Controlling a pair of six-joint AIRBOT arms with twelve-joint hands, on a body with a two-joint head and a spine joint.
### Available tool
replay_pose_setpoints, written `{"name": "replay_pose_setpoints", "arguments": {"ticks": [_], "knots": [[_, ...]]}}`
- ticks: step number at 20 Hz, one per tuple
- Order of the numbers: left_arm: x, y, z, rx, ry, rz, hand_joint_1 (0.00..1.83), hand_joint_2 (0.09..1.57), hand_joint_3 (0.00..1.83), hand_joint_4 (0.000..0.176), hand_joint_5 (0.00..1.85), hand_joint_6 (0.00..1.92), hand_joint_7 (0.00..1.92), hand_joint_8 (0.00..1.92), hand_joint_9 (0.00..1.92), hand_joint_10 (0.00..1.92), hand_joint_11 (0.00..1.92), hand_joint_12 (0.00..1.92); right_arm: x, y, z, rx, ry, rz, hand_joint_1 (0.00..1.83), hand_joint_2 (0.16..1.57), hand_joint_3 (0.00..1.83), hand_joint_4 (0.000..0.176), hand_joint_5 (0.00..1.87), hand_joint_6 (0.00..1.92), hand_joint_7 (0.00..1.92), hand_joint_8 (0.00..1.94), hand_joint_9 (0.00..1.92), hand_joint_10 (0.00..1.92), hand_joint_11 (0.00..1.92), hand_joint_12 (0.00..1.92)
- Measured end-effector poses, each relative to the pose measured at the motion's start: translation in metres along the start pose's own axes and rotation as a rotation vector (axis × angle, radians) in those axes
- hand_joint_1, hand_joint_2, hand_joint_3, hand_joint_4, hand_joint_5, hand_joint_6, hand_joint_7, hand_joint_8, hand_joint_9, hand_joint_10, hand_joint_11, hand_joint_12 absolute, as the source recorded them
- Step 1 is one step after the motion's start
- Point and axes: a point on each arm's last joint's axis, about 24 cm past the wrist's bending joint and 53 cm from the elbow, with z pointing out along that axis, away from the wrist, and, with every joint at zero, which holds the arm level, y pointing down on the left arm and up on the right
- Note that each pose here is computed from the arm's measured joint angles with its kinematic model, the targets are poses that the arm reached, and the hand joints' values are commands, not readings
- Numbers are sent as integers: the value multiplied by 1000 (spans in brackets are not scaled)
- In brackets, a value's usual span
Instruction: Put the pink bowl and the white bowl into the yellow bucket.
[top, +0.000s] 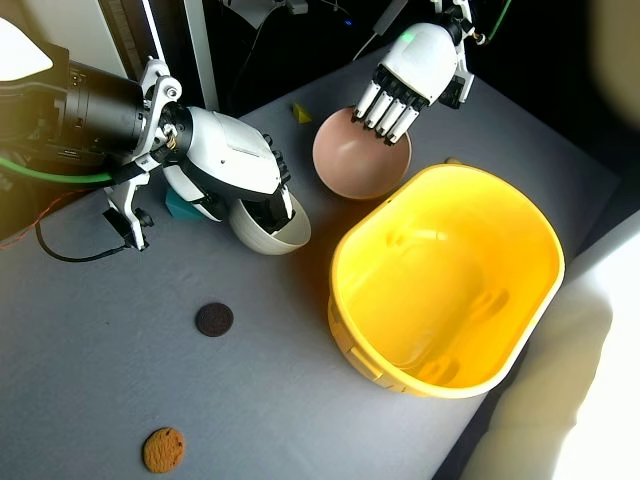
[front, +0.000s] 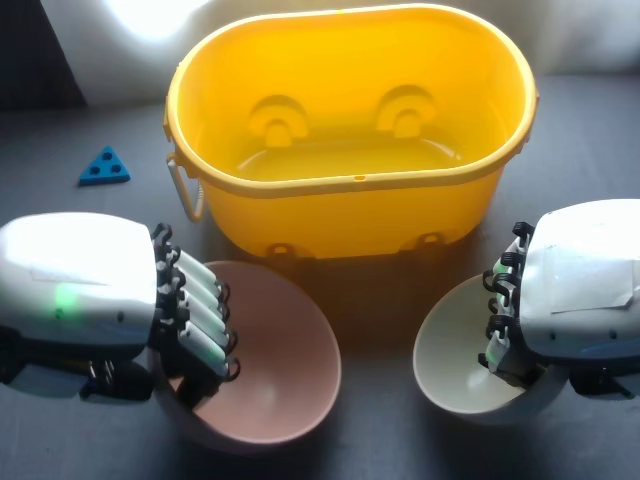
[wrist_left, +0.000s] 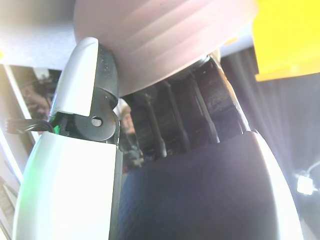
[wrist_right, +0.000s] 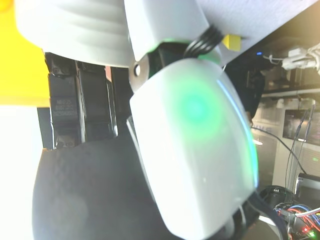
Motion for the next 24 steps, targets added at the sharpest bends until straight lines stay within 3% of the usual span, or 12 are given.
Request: {"name": "replay_pose_setpoints", "arguments": {"ticks": [4,8,11,12,14,16,19,21,24], "knots": [[-6,-3,0,7,-14,-5,1346,1214,0,0,756,1100,778,1428,738,1494,633,1533,-1,-2,-3,7,-2,2,1379,1086,0,0,1000,995,1054,762,953,1075,790,1071],[-7,-6,0,16,-14,-7,1351,1206,0,0,818,942,785,1458,746,1565,652,1680,-1,-4,-4,12,-3,2,1381,1078,0,0,1018,965,1075,718,969,1058,801,1071],[-9,-9,-1,23,-15,-9,1341,1226,2,0,745,1125,740,1494,721,1520,642,1573,-3,-5,-5,14,-8,1,1381,1080,0,0,1015,971,1066,747,968,1048,810,1052],[-13,-9,-3,26,-23,-11,1333,1250,4,0,706,1174,702,1549,667,1590,556,1573,-3,-4,-5,14,-8,1,1383,1074,0,0,1022,963,1082,716,983,1024,823,1034],[-18,-9,-5,26,-35,-11,1345,1227,0,0,792,966,740,1513,716,1604,601,1600,-5,-4,-5,11,-12,4,1380,1082,2,0,1001,1005,1066,737,967,1044,819,1022],[-23,-11,-8,35,-44,-10,1351,1209,0,0,825,918,778,1447,738,1587,590,1620,-9,-2,-5,6,-21,-4,1378,1090,0,0,998,1018,1058,776,925,1071,806,1013],[-23,-15,-15,45,-41,-15,1338,1241,1,0,750,1054,713,1571,673,1569,583,1549,-11,7,-5,-31,-25,-96,1383,1072,0,0,1044,915,1083,679,982,1064,855,1024],[-24,-17,-16,54,-42,-19,1344,1223,0,0,784,1007,753,1505,695,1545,633,1539,-13,11,-5,-44,-31,-145,1385,1067,0,0,1051,906,1113,635,988,1045,874,1006],[-30,-21,-22,65,-61,-23,1342,1222,1,0,751,1100,765,1465,708,1517,606,1543,-17,7,-5,-27,-40,-223,1387,1059,0,0,1067,873,1134,605,1003,1018,886,990]]}}
